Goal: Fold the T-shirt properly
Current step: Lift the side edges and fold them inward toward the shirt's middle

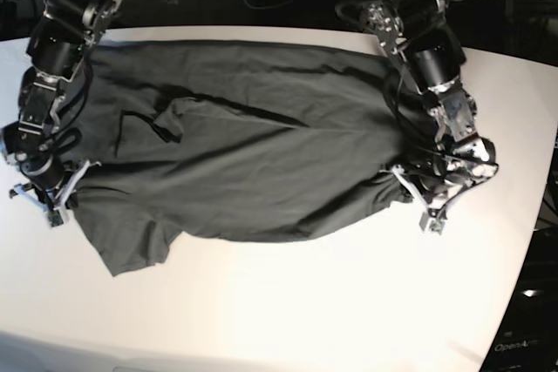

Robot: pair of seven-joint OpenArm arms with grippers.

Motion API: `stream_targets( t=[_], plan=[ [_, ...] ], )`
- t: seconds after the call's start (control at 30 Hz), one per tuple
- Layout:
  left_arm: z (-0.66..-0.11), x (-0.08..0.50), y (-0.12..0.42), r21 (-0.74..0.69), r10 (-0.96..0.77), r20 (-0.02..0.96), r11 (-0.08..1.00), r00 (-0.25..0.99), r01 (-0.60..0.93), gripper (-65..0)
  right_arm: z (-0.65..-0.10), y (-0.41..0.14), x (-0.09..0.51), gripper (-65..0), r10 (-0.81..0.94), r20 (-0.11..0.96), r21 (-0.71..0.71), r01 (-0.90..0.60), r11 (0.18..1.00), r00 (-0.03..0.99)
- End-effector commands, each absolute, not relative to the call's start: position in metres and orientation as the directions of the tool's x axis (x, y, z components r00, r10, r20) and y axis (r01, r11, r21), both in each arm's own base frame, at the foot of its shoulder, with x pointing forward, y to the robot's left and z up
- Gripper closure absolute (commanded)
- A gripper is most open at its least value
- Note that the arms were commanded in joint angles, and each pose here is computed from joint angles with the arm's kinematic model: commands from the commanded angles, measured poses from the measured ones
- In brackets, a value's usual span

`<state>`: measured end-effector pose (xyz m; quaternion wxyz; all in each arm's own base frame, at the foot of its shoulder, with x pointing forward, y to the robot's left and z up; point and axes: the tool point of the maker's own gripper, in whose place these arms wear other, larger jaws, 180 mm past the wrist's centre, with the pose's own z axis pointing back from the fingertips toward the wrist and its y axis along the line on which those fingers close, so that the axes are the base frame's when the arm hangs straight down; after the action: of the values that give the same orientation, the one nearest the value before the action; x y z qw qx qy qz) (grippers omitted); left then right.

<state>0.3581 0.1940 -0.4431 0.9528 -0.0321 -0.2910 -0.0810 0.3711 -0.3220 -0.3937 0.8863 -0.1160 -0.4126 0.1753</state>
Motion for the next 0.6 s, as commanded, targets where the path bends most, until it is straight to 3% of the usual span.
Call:
stream_targets(
  t=[0.0, 0.57],
  plan=[
    [-0.45, 0.34, 0.208, 0.05, -0.178, 0.47, 0.983, 0.864, 0.175, -2.6, -0.37, -0.326, 0.382, -0.3, 0.422, 0.726, -0.381, -0.193, 0.904, 0.543],
    [-0.416, 0.317, 0.24, 0.193, -0.207, 0.507, 0.973, 0.837, 0.124, -2.6, -0.343, -0.322, 0.335, -0.3, 0.556, 0.671, -0.526, -0.214, 0.823, 0.49]
  ],
)
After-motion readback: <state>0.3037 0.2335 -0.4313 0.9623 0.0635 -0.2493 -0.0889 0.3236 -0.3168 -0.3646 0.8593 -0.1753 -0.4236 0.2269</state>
